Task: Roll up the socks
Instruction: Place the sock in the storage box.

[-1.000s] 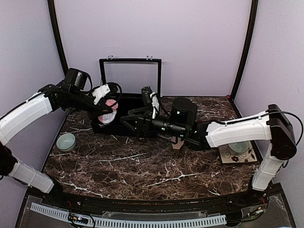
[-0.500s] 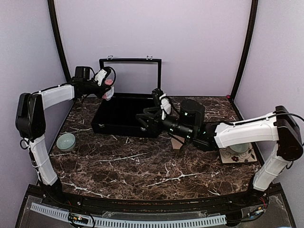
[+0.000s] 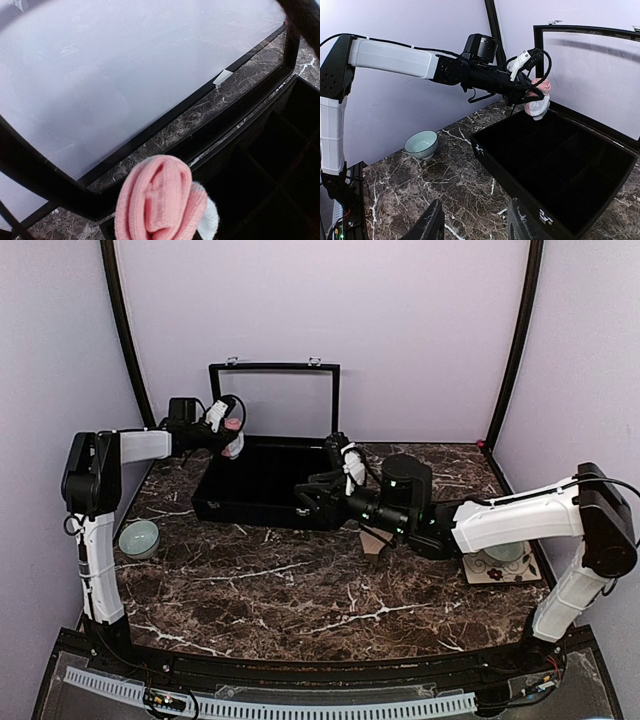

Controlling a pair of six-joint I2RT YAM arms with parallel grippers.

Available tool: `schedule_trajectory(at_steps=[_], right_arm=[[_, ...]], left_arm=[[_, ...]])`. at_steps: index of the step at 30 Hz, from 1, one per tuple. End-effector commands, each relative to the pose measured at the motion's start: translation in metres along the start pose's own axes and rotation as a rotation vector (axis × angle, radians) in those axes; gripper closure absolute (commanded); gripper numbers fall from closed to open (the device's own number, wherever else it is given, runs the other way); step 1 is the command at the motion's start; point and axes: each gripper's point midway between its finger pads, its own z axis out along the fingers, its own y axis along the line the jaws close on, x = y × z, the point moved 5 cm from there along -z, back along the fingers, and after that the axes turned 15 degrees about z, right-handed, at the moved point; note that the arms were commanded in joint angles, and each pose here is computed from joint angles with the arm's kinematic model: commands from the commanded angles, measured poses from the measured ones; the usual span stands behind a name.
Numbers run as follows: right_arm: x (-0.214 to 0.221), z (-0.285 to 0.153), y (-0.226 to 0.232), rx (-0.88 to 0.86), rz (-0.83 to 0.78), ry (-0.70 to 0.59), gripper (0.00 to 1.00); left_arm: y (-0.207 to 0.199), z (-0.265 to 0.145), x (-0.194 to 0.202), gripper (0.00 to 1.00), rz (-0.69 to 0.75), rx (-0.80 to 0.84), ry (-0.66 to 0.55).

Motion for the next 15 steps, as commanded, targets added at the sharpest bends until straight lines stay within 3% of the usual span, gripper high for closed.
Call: schedule_trajectory(at_steps=[1, 15], right_arm=[[-0.006, 0.001, -0.007, -0.005, 0.041, -0.028, 0.58], [-0.004, -0.001, -0.005, -0.037, 0.074, -0.002, 0.64]], left_arm=[[0.012, 0.006, -0.020, 1.00, 0.033, -0.036, -0.094], [0.014, 0.029, 0.020, 1.00, 0.043, -0.154, -0.008]])
